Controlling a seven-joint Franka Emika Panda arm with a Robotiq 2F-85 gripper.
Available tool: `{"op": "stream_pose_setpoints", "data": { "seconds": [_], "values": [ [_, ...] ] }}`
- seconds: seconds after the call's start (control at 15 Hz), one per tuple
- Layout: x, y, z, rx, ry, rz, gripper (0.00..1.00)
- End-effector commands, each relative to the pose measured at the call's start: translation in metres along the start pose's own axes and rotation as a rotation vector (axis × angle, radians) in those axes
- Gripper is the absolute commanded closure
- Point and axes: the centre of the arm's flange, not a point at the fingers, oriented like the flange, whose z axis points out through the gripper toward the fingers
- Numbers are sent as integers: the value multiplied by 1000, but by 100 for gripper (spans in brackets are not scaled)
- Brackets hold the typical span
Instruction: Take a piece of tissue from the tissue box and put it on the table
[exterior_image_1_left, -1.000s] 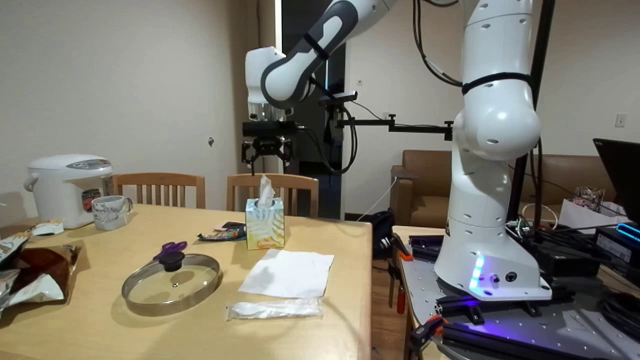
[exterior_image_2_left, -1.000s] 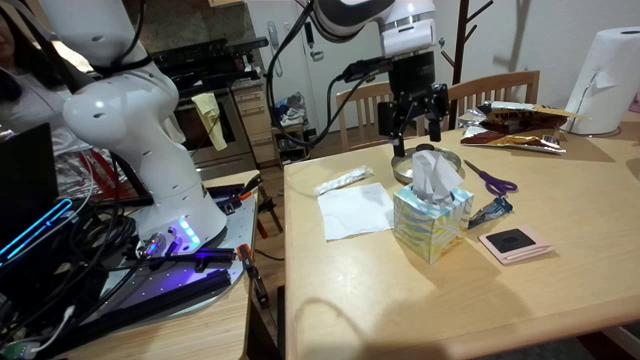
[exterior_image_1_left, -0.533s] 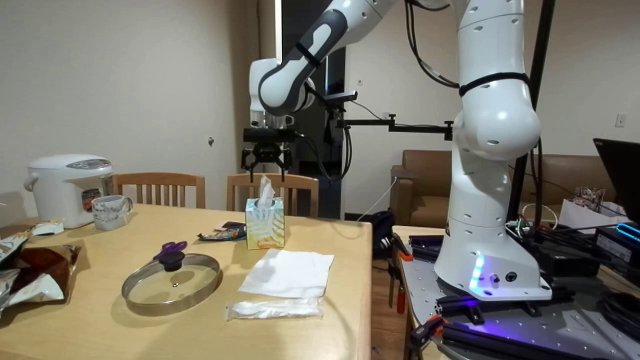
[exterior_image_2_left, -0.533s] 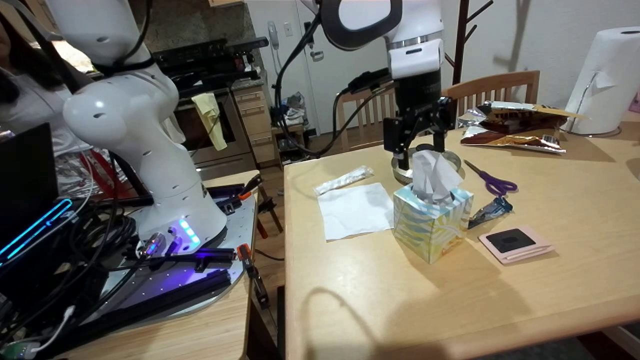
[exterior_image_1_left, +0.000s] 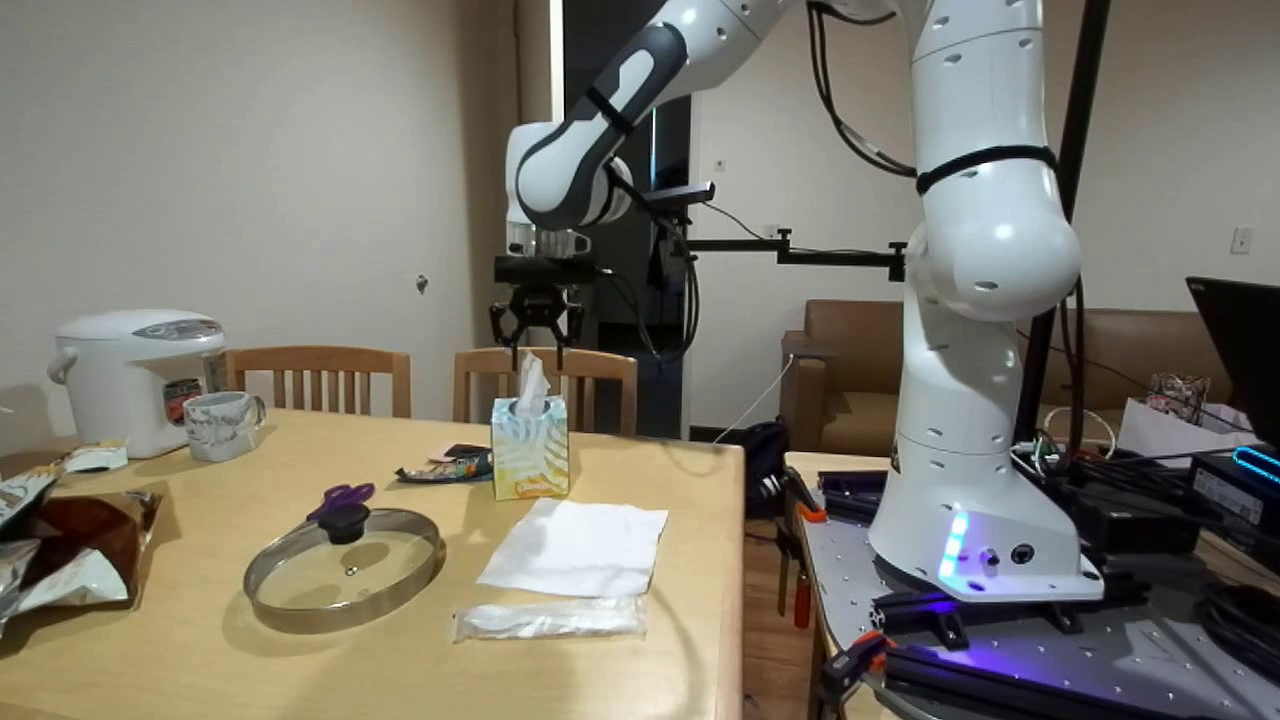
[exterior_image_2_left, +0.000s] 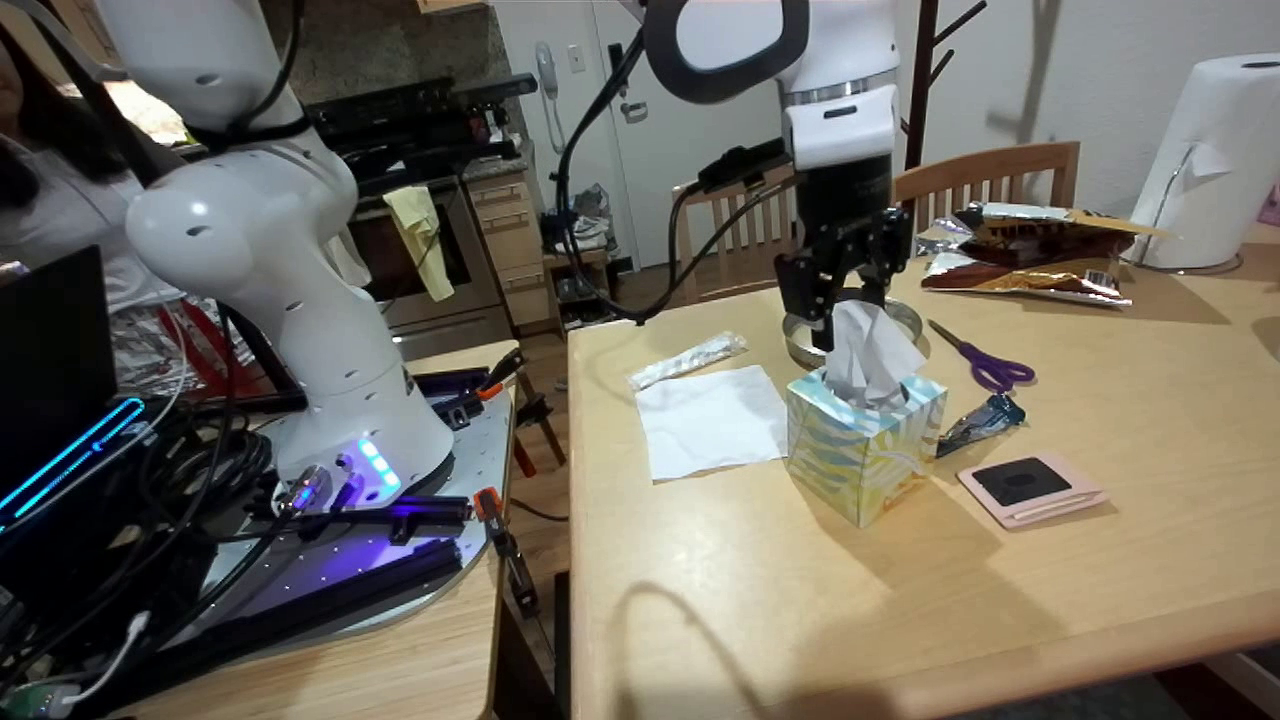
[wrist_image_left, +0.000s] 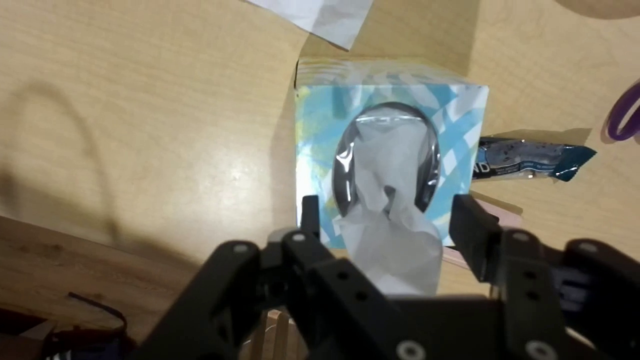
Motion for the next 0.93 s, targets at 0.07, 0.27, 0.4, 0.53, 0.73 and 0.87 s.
{"op": "stream_pose_setpoints", "data": {
  "seconds": [0.07,0.27,0.4,0.53,0.73,0.87],
  "values": [
    [7,-10,12,35,-46,-40,66],
    [6,-10,11,40,-47,-54,87],
    [6,-9,5,38,-42,-58,98],
    [5,-9,-2,37,-30,-61,100],
    [4,-10,-16,43,-17,-67,100],
    [3,-10,-29,47,-5,-74,100]
  ]
}}
